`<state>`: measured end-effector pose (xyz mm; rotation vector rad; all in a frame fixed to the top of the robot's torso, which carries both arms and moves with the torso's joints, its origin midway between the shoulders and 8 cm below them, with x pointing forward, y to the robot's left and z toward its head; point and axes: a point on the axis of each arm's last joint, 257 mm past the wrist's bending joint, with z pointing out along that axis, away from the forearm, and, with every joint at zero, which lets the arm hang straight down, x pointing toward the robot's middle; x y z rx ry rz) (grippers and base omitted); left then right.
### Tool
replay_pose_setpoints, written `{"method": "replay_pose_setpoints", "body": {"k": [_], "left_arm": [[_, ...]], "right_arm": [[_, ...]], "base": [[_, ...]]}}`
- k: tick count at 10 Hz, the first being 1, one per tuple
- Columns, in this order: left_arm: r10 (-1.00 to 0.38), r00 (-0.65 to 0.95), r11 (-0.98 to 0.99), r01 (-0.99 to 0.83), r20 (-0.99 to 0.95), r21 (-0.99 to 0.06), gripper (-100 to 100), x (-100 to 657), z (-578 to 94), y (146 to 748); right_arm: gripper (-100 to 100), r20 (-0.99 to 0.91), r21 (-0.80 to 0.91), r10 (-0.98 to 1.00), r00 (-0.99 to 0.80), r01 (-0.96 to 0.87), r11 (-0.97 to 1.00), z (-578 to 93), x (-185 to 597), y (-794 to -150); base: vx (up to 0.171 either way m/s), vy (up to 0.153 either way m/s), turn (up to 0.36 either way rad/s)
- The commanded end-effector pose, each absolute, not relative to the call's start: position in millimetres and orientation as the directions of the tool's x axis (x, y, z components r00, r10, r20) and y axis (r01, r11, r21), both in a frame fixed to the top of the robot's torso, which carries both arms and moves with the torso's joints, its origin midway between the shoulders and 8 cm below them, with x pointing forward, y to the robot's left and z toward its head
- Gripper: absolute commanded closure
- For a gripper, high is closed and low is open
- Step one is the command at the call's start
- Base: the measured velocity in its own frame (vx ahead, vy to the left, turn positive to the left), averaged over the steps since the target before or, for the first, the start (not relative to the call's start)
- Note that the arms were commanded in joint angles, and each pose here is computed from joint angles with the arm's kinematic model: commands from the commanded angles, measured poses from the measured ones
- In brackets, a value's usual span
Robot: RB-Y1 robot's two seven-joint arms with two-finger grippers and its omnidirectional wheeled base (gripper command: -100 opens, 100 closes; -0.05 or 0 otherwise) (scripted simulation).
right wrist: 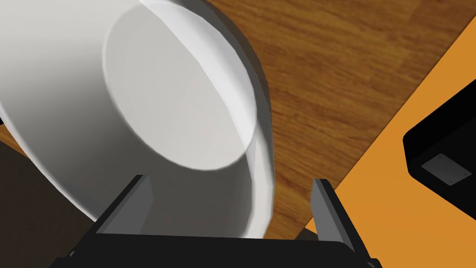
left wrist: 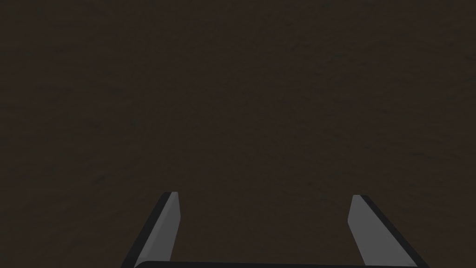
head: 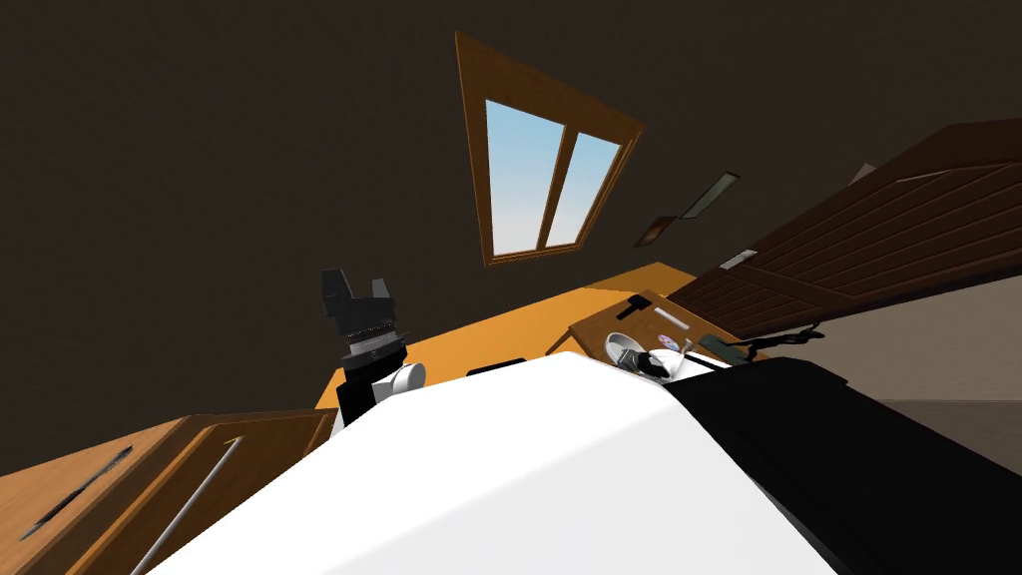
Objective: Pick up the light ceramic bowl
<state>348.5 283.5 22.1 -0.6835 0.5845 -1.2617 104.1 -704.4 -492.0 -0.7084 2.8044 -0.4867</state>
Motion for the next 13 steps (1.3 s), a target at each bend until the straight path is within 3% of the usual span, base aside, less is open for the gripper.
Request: {"method": "replay_pose_setpoints", "body": {"k": [1,2,6,7,8,13], "left_arm": [[-0.977,0.212,0.161,0.651,-0.026,-0.742,0,348,22,283],[-0.977,0.212,0.161,0.651,-0.026,-0.742,0,348,22,284],[-0.977,0.212,0.161,0.651,-0.026,-0.742,0,348,22,284],[-0.977,0.212,0.161,0.651,-0.026,-0.742,0,348,22,284],[-0.977,0.212,0.161,0.651,-0.026,-0.742,0,348,22,284],[-0.977,0.212,0.161,0.651,-0.026,-0.742,0,348,22,284]], "right_arm": [[-100,-0.119,-0.364,-0.491,-0.863,-0.423,0.83,-492,104,-704],[100,-0.118,-0.363,-0.491,-0.863,-0.423,0.83,-492,103,-704],[100,-0.113,-0.357,-0.497,-0.86,-0.432,0.828,-494,101,-702],[0,-0.113,-0.357,-0.497,-0.86,-0.432,0.828,-494,101,-702],[100,-0.117,-0.363,-0.477,-0.871,-0.41,0.837,-494,99,-704],[100,-0.119,-0.363,-0.585,-0.803,-0.513,0.778,-480,126,-701]], "base": [[-0.048,-0.012,0.067],[-0.007,-0.002,-0.014],[-0.003,0.001,0.005],[0.0,0.0,0.0],[-0.013,0.001,0.053],[0.093,0.024,-0.235]]}}
